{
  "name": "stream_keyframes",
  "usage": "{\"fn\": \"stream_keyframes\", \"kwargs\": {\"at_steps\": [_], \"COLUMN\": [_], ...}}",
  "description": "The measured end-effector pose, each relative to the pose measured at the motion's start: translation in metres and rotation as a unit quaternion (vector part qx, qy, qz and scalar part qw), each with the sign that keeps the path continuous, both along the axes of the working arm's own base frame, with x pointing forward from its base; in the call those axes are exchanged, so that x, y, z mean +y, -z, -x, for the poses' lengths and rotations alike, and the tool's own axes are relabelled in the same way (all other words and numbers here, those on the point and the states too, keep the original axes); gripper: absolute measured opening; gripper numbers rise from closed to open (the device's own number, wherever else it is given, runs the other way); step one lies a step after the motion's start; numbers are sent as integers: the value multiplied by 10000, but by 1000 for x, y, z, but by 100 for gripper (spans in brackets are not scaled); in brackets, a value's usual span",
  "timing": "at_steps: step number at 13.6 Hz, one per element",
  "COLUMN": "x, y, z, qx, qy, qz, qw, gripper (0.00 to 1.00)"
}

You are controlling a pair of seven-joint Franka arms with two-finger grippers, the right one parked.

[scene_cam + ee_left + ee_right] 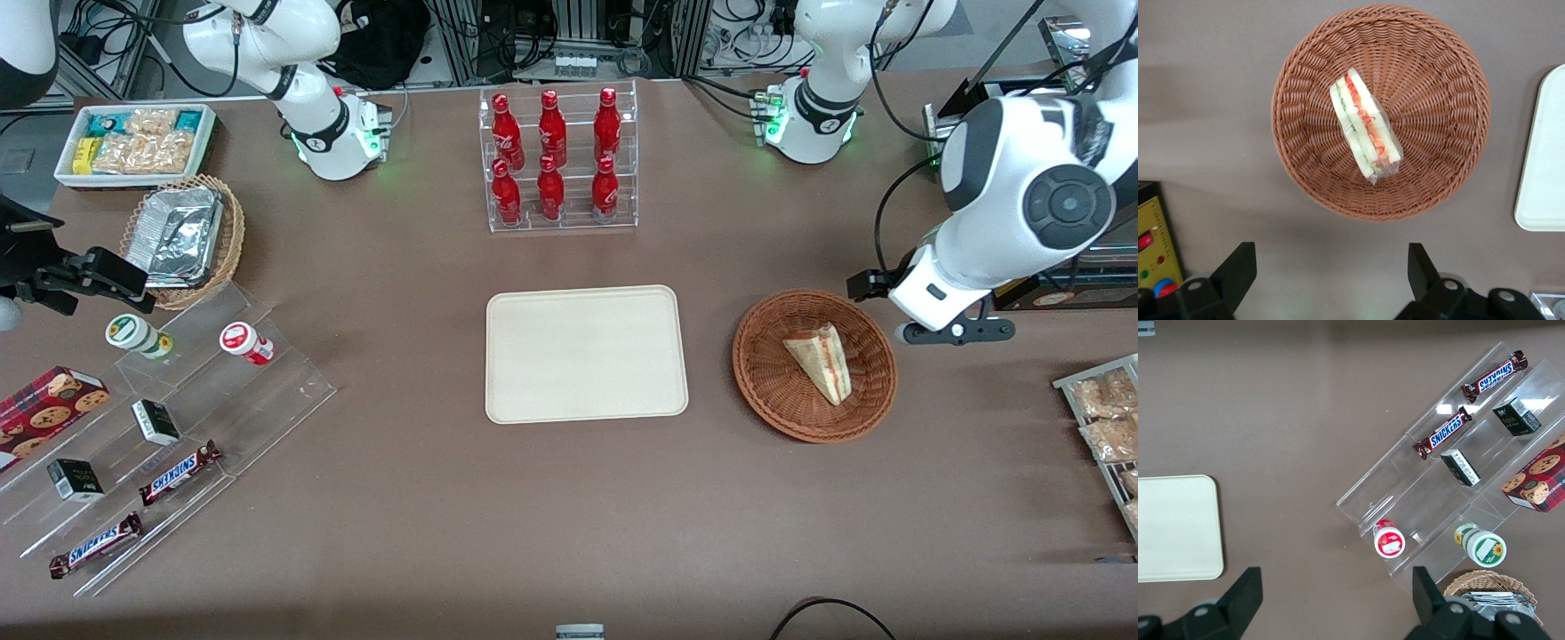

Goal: Place sandwich from basket to tray
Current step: 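Move the open left gripper over the sandwich in the wicker basket, then lower the left gripper and close it on the wrapped sandwich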

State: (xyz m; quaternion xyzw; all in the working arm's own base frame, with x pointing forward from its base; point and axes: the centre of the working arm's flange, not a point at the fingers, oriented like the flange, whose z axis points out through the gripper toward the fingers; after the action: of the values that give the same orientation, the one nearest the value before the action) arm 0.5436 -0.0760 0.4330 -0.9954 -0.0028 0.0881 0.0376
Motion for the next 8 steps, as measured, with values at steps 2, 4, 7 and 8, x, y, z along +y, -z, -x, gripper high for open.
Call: {"fn": "stream_keyframes", "kwargs": {"at_steps": [2, 4, 7, 8], "x": [-1, -1, -1, -1], "y": [25, 49, 76, 80], "z": [4, 10, 19, 21], "qx": [-201, -405, -681, -715], "qy": [-65, -256, -693, -908], "qz": [28, 43, 56, 41], "qw": [9998, 9988, 9953, 9933], "gripper": [100, 100, 100, 100]}}
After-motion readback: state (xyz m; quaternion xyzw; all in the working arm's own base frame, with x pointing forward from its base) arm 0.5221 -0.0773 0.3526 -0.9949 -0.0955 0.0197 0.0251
